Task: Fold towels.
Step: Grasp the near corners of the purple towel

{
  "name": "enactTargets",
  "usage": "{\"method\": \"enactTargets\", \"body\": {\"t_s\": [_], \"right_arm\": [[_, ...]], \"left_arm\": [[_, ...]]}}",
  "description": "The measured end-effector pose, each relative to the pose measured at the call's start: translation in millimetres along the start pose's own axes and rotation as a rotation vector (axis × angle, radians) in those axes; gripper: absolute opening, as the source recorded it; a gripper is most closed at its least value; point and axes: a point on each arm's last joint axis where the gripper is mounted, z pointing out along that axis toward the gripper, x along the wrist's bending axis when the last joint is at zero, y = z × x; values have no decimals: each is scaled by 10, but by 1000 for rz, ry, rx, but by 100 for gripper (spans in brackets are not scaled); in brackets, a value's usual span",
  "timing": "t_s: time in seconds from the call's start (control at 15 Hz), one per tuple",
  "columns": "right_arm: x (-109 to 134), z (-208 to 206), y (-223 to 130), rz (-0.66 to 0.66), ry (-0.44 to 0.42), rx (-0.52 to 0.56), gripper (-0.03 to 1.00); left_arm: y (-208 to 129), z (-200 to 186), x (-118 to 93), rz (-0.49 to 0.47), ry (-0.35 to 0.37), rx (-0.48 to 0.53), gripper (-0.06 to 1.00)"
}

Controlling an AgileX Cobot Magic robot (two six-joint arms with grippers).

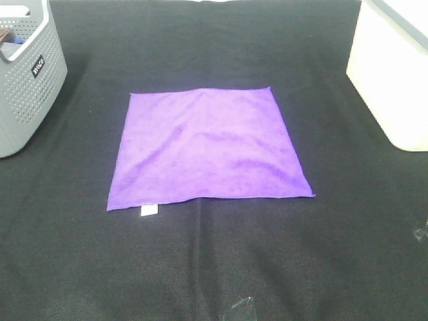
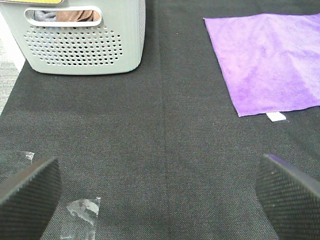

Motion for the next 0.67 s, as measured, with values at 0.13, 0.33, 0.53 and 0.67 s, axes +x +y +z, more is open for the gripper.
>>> {"method": "enactTargets", "body": {"t_s": [0.13,0.33,0.53,0.67], "right_arm": [[0,0,0,0,0,0,96],[0,0,0,0,0,0,96],[0,0,0,0,0,0,96],[-1,0,1,0,-1,-1,96]], "left_arm": [[0,0,0,0,0,0,99],[0,0,0,0,0,0,99],[0,0,0,0,0,0,99],[0,0,0,0,0,0,99]]}}
